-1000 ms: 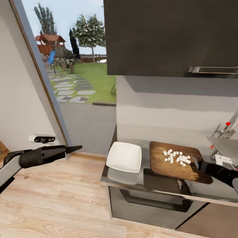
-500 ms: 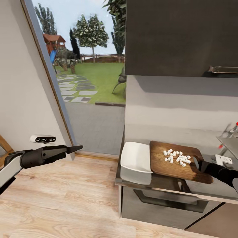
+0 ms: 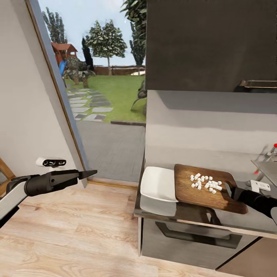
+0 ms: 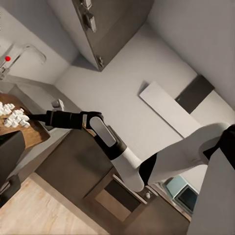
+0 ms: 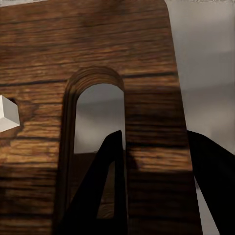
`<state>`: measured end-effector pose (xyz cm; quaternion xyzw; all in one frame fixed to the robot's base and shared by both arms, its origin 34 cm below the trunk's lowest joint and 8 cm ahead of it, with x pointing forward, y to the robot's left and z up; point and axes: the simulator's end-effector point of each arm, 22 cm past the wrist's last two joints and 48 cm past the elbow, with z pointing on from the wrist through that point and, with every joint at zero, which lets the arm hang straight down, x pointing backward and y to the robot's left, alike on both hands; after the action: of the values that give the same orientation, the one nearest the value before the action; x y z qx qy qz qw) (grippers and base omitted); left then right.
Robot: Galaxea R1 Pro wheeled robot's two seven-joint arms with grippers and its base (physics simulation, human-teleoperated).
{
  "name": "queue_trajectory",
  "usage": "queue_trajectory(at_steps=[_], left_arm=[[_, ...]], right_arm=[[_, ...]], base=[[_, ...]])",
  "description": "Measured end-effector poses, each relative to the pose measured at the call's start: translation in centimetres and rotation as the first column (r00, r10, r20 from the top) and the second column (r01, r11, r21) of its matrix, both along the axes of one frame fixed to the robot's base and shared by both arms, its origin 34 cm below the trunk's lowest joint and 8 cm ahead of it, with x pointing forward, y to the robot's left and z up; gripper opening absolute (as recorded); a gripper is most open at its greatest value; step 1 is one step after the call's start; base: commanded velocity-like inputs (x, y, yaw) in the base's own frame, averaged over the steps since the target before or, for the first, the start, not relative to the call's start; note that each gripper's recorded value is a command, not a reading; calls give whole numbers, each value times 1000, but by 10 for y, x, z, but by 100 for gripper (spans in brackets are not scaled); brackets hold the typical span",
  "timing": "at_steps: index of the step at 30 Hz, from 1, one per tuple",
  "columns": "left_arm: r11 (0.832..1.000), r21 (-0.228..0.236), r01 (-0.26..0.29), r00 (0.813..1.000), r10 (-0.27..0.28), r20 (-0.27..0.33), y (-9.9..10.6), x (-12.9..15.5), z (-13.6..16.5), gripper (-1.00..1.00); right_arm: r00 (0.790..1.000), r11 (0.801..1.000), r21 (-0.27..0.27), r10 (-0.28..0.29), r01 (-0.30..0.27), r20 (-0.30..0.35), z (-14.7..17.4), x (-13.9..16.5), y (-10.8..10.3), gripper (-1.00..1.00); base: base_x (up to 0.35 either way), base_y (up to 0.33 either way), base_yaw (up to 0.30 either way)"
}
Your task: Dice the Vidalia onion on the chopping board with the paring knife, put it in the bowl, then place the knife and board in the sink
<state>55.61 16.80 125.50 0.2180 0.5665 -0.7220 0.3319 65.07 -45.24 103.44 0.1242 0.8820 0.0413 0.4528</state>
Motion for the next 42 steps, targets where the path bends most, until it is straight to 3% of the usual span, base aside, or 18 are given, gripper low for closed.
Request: queue_trajectory(at_steps=[8, 11, 14, 42], left_arm=[[996, 57, -67, 998, 68, -7, -6, 13, -9, 100], [997, 36, -64, 998, 65, -6, -22, 13, -5, 100], [997, 49, -67, 998, 66, 8, -24, 10, -3, 100], [996, 51, -75, 996, 73, 41, -25, 1, 14, 100]], right_arm=[[1000, 1000, 0, 0, 0, 12, 7, -1, 0, -100], [1000, 1000, -3, -3, 3, 16, 11, -2, -1, -100], [1000, 1000, -2, -3, 3, 20, 15, -4, -1, -100], [999, 1000, -12, 5, -4, 47, 34, -8, 2, -100]], base=[[0, 0, 0], [0, 0, 0], [0, 0, 0], [0, 17, 0]])
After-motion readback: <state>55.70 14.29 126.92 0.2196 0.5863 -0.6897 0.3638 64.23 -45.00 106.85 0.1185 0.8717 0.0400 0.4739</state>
